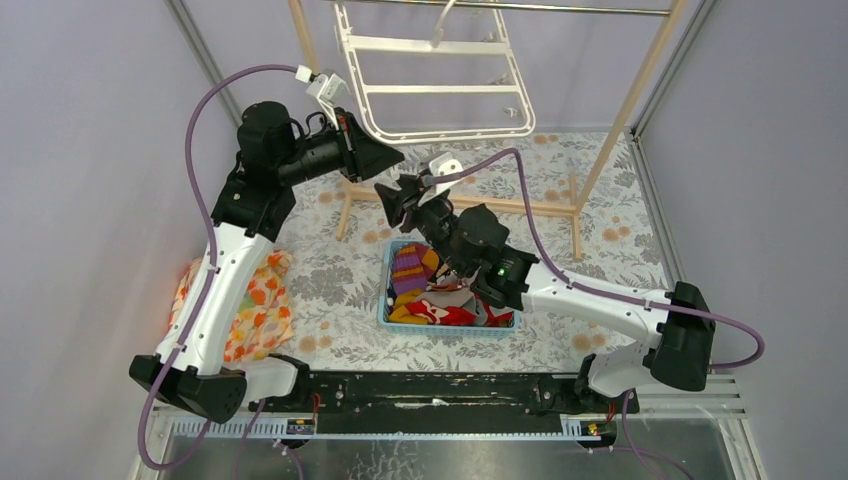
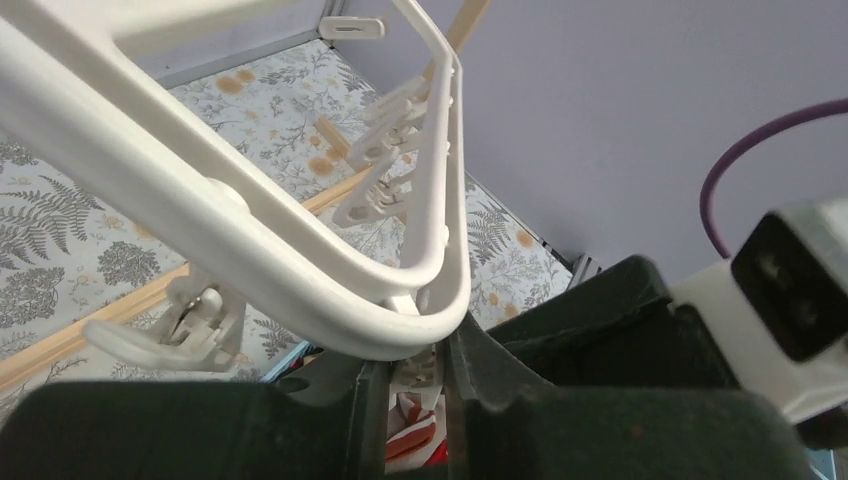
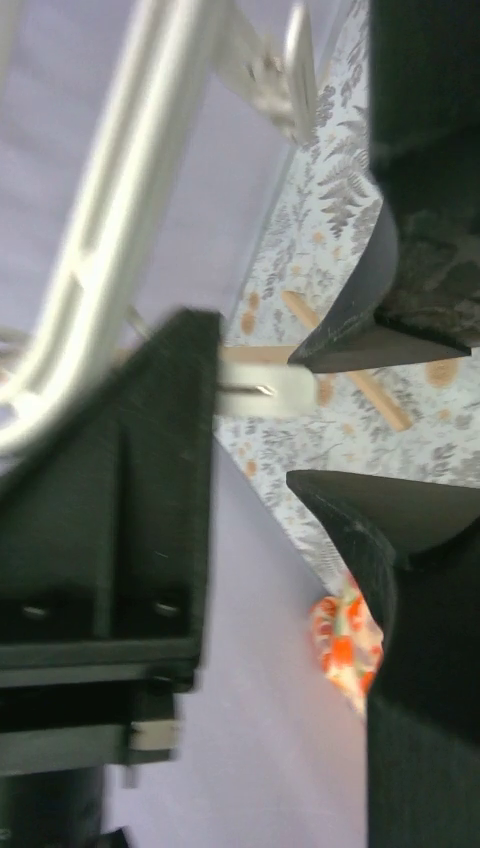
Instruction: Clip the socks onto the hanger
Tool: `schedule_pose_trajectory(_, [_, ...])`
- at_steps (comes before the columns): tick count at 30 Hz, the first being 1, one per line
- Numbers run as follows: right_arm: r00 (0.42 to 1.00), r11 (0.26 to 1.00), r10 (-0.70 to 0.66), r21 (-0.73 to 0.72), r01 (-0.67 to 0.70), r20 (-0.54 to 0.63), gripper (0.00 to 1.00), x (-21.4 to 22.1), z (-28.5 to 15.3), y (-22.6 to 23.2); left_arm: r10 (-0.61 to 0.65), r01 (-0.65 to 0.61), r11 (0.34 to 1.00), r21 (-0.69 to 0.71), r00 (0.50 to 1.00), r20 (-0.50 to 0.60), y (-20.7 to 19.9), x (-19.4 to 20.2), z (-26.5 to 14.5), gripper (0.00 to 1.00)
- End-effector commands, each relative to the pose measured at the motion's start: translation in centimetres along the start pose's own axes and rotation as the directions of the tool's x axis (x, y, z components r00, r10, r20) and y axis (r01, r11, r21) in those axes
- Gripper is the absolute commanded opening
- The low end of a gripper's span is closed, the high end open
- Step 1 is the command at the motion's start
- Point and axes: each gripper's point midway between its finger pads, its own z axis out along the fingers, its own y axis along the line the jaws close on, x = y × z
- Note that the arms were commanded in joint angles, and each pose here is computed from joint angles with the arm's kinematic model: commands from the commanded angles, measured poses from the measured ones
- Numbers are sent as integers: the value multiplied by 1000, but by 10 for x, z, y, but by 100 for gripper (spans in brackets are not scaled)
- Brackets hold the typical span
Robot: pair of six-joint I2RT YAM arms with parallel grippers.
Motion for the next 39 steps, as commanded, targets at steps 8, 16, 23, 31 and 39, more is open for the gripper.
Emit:
schedule_pose_trajectory(8, [990,993,118,40,-115,-79,69,-10,-69,-18,-115,114,993,32,993,24,4,0,-5,8])
schedule_pose_trajectory(16, [933,970,226,151,-189,-282,66,46,-120,-40,-193,192,979,63,981,9,11,6,-6,12])
schedule_pose_trajectory(23, [831,945,267,299,-128,-488,64,127,-157,-58,-179,179,981,82,984,2,8,7,-7,14])
schedule_pose_trajectory(31, [777,900,301,433,-41,-553,60,174,-170,-105,-166,166,982,95,986,-6,5,7,-8,14])
schedule_pose_trajectory(39, [785,1000,4,-17,-19,-620,65,151,-166,-67,-159,160,981,112,987,-18,-1,5,-10,14])
